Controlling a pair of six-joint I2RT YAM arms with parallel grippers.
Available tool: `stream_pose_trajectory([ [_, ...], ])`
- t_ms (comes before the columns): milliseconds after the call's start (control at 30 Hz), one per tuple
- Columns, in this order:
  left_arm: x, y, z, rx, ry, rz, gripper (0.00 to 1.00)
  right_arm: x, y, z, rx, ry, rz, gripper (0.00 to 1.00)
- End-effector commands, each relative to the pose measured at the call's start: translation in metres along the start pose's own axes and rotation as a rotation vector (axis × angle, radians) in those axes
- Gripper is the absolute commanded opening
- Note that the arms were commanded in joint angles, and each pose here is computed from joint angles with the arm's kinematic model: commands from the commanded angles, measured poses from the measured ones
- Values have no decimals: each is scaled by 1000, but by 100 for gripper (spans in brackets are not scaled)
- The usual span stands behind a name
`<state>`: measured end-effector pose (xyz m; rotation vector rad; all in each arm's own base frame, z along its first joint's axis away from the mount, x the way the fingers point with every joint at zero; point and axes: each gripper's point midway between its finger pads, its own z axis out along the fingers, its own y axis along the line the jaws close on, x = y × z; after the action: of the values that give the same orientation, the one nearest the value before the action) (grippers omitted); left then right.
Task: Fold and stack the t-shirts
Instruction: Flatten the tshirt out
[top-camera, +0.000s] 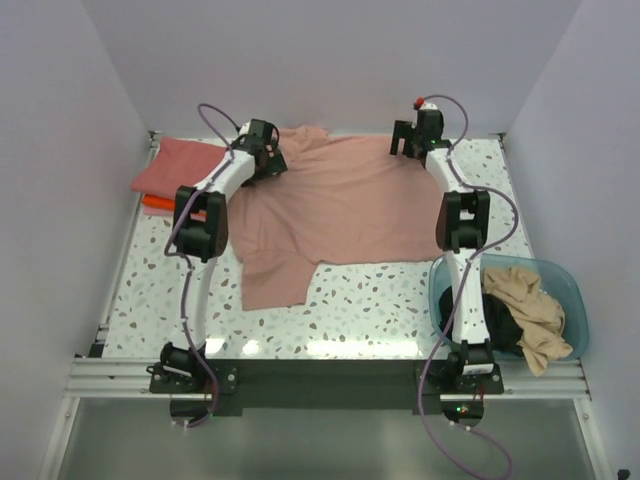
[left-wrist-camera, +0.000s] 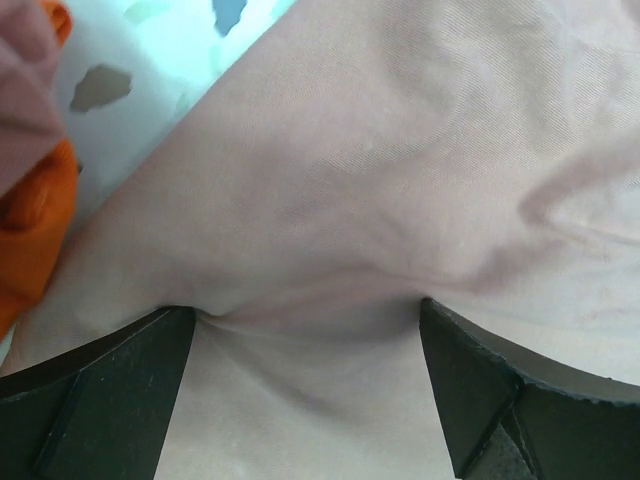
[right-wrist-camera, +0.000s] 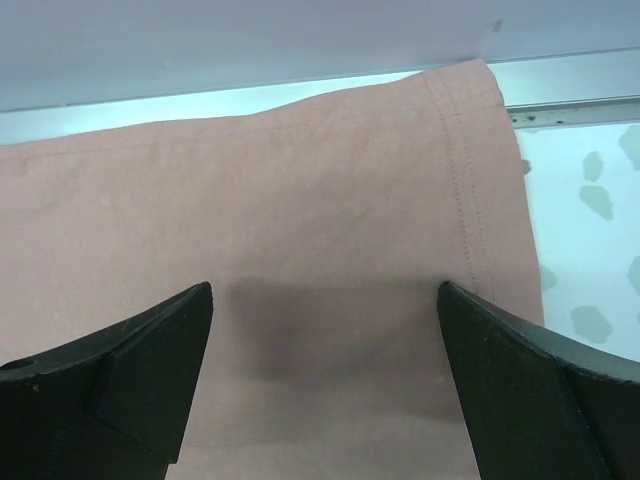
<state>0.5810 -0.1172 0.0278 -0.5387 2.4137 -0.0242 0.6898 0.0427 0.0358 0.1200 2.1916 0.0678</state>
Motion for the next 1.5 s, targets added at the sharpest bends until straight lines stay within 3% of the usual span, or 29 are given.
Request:
stream_pose_trajectory([
  [0,33,-5,33,88,106,42,100,-1,-26,1,8,2,61,99],
  [100,20,-17,23,146,81,50,100,-17,-17,-6,-39,-26,43,99],
  [300,-40,-50,-43,283,-49,70,100,-65,8,-55,-133,-64,65,99],
  [333,-49,-54,-56,299,-70,74,100,-86,16,-79,-153,-92,55,99],
  [400,-72,-60,-95,325,-127,85,100,-83,24,-100,-118,-66,25,99],
  [433,-86,-62,-123,342,-164,78,100,-110,29,-134,-115,-117,18,99],
  [500,-76,-58,-144,339,-152,86,100,-93,31,-154,-89,-65,59,99],
  [533,-85,-57,-181,363,-197,79,100,-87,35,-167,-98,-49,82,99],
  [567,-80,-52,-192,353,-205,73,100,-109,46,-208,-127,-107,127,99],
  [600,-48,-43,-188,331,-152,90,100,-66,41,-205,-97,-28,148,99],
  [633,-51,-36,-222,355,-193,78,100,-58,41,-215,-99,-25,163,99],
  [667,-38,-30,-231,354,-180,70,100,-69,43,-246,-99,-79,180,99],
  [700,5,-14,-221,319,-100,95,100,-35,29,-245,-35,-15,189,99],
  [733,8,-3,-251,334,-134,62,100,-20,21,-256,1,23,201,99],
  [767,25,8,-255,317,-117,54,100,-7,15,-264,26,54,200,99],
  [800,70,36,-244,246,-33,63,100,11,5,-279,65,83,198,99],
  [833,77,49,-264,252,-54,34,100,22,-8,-285,127,95,194,99],
  [1000,198,123,-261,155,146,-19,100,84,-40,-315,231,178,218,99],
  [1100,241,143,-262,164,238,-65,100,100,-46,-323,208,193,276,99],
  [1267,264,166,-256,103,258,-96,100,124,-56,-329,220,235,344,99],
  [1467,286,159,-237,141,313,-118,99,148,-68,-313,189,272,400,99],
])
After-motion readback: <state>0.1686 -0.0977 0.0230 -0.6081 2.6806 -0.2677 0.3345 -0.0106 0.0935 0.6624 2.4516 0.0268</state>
